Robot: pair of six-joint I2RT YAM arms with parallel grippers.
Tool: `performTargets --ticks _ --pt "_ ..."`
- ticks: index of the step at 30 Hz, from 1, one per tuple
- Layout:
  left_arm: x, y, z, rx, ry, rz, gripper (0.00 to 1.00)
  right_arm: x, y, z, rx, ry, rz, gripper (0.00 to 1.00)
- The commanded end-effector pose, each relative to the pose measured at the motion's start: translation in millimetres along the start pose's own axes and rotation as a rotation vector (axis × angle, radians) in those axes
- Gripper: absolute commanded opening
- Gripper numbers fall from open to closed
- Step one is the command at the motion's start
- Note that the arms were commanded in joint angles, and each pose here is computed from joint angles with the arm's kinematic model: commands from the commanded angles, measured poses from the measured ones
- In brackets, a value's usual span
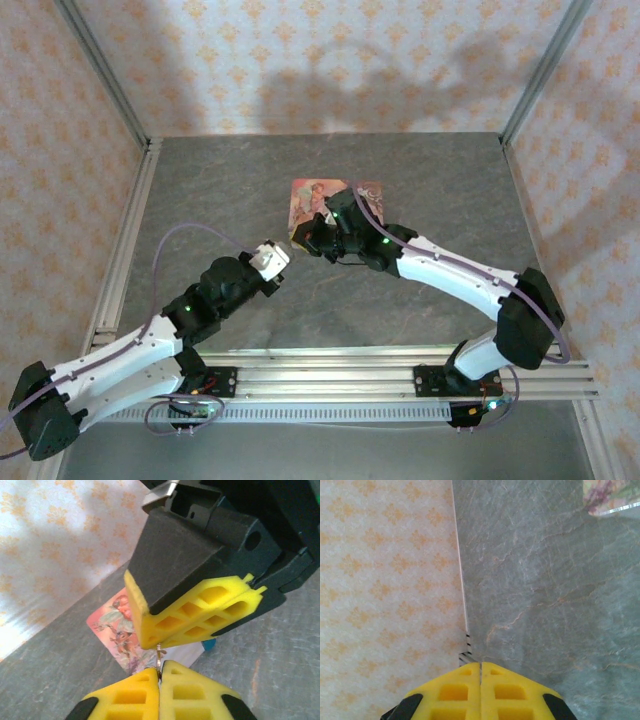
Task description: Unlock the padlock with the key
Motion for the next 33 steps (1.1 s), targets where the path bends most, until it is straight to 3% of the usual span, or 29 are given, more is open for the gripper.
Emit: performTargets --ticks 1,4,8,11,14,22,33 --pt "-8.8 6.7 -1.8 0.086 0.091 0.001 0.30 -3.5 14.9 24.2 -0.091 0.217 -0.074 0.00" --pt "-15.8 11.6 1.8 0.113 0.218 0.007 0.45 -5.7 19.1 27.9 -0.071 0.381 -0.108 0.00" --pt "-19.5 15.9 14.0 0.151 0.481 0.040 0.54 -14.7 23.5 31.7 -0.075 0.577 -0.109 0.00" --pt "-18.8 10.1 29.2 0.286 0.748 0.032 0.55 -26.3 29.2 34.5 -0.191 0.635 -0.085 0.00" --pt "-17.8 4.5 42.5 0.389 0.930 -0.049 0.52 -38.9 35.3 35.8 -0.309 0.627 -0.063 0.00" --pt "-26.6 -11.0 62.4 0.507 1.054 -0.235 0.45 -34.4 46.4 42.3 -0.437 0.667 0.004 0.00" --pt "-32.5 -13.4 76.5 0.480 1.072 -0.300 0.43 -27.0 52.4 43.3 -0.525 0.662 0.051 0.00"
Point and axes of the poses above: each hand's point on the last joint's axis, 136 mm out from that joint toward the fingers, its own y axis back along the fingers, its own z axis along the line the jaws close on, x = y × z, the point moved 9 cm from there along y, back along the fingers, and after that the axes turned 15 degrees about -y, right-handed, at the moved point
